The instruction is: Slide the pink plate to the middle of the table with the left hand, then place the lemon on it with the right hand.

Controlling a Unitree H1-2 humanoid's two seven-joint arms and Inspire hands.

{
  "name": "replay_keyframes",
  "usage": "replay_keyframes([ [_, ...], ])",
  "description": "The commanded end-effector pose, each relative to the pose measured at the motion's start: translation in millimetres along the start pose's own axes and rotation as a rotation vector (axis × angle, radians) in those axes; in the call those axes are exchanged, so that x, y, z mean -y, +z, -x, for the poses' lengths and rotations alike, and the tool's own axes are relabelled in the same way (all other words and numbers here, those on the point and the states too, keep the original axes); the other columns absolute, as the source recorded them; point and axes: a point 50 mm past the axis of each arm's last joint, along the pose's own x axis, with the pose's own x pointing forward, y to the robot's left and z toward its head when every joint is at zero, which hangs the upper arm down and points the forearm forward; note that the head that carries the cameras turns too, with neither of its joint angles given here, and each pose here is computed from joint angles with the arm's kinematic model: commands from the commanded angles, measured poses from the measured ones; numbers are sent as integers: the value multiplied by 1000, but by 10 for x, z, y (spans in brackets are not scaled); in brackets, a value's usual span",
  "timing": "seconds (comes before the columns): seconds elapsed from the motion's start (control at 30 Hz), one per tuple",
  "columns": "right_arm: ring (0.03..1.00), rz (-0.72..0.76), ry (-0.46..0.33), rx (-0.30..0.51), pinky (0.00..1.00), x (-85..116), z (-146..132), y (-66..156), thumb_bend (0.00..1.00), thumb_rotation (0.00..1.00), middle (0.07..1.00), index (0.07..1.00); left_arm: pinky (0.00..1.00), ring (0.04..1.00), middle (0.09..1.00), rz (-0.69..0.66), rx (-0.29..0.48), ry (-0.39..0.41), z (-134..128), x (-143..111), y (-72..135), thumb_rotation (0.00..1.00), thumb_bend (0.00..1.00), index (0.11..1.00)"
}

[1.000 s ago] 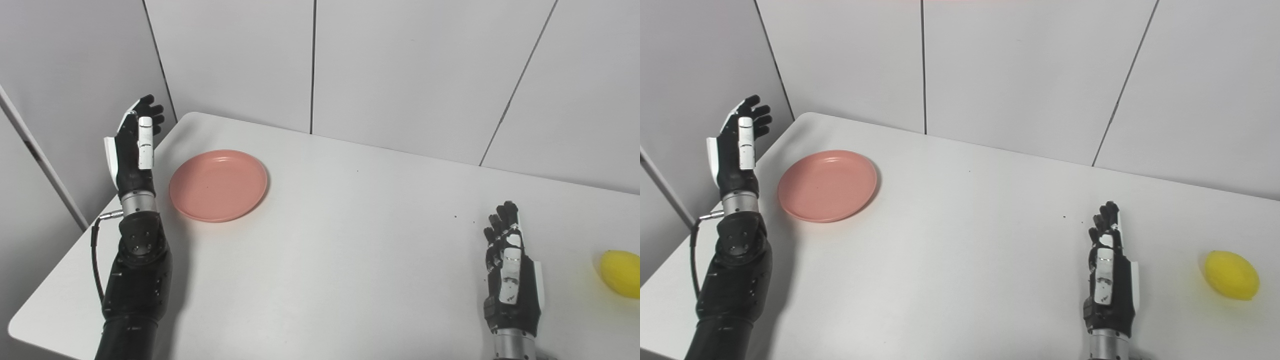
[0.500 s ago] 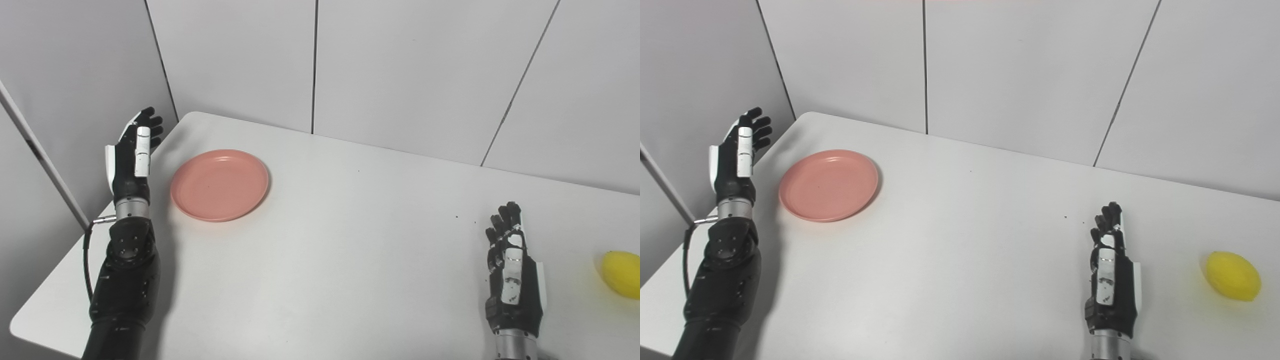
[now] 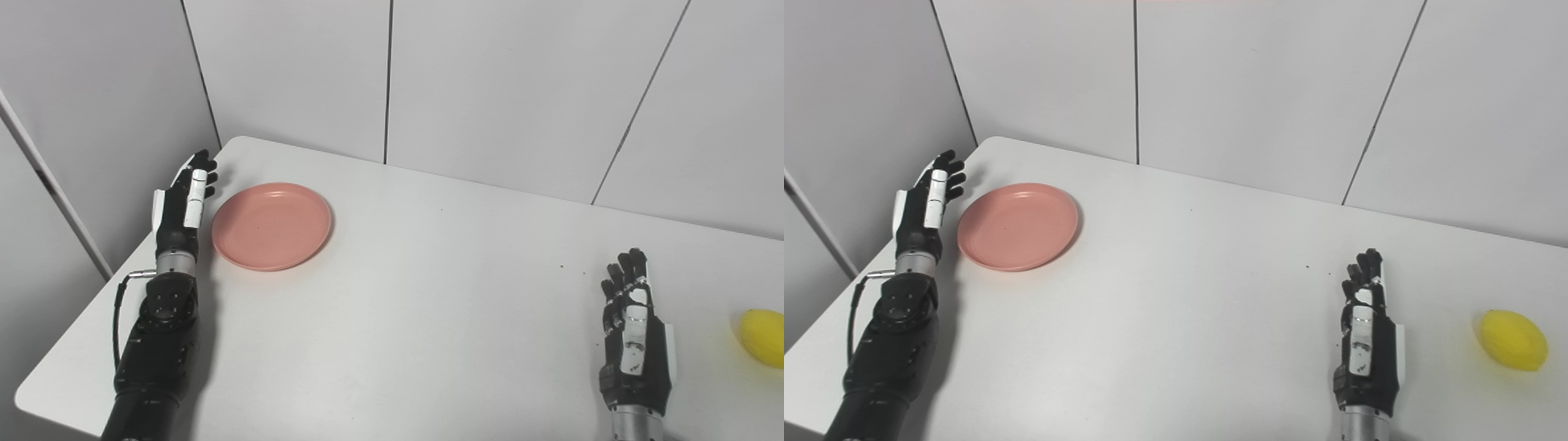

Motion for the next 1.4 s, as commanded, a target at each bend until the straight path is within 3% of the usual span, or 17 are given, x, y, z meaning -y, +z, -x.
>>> replay_keyframes([
  [0.0,975,1,1,21,1000,45,41,-34,752,904,975,965,877,868,868,-37,58,-12,-146,-16,231,1000,701,858],
  [0.27,980,8,1,20,1000,51,46,-15,743,919,979,968,916,893,881,-43,24,-27,-147,92,197,1000,649,871],
  [0.4,979,11,1,21,1000,50,42,-10,740,925,979,970,902,891,883,-23,12,-24,-150,138,163,1000,669,874],
  [0.77,983,18,6,22,1000,57,32,-6,731,940,982,974,920,911,903,41,18,-73,-168,219,98,1000,611,897],
  [1.03,981,15,2,22,1000,52,29,5,733,935,980,974,882,891,886,131,17,-103,-162,277,24,1000,659,876],
  [1.37,980,19,1,21,1000,51,29,2,737,933,977,972,908,884,878,173,6,-157,-148,386,28,1000,651,870],
])
